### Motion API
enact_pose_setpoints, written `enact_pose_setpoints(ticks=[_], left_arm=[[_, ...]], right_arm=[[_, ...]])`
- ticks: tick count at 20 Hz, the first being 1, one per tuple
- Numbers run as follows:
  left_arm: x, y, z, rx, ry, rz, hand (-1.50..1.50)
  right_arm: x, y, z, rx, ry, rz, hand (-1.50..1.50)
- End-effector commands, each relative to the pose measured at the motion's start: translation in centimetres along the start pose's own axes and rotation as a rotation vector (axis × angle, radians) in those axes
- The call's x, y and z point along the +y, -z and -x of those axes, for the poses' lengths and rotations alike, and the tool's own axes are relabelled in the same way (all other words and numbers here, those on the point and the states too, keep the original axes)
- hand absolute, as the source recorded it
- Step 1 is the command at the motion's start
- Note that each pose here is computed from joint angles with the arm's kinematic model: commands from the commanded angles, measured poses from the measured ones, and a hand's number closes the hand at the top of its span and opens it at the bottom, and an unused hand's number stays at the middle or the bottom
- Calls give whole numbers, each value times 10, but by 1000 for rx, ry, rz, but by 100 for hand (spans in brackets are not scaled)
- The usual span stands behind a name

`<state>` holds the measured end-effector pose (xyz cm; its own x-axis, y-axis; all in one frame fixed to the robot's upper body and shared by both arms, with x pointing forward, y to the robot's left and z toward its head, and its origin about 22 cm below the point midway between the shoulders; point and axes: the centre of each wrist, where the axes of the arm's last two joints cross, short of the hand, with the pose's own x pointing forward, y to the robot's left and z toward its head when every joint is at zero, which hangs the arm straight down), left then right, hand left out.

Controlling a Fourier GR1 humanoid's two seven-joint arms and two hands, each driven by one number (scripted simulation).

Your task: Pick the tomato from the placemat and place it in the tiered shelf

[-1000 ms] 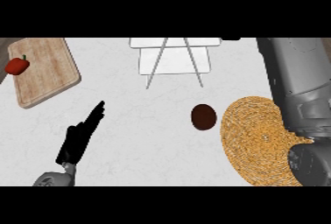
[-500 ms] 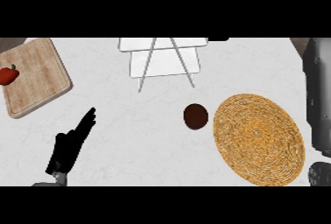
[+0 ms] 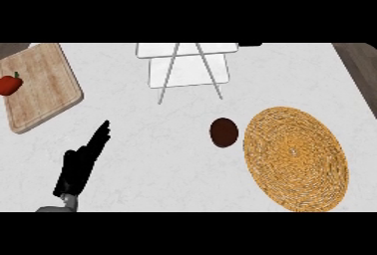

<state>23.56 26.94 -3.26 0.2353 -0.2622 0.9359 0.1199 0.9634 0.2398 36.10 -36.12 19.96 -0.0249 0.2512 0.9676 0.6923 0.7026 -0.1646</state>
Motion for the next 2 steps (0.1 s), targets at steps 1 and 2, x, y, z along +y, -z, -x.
enact_pose_setpoints(ticks=[1, 2], left_arm=[[-29, -1, -1, -12, -7, 28, 0], [-3, -2, 12, 8, 1, 21, 0]], right_arm=[[-24, -9, 5, 8, -45, -19, -150], [-35, -21, 15, 17, -55, 0, -150]])
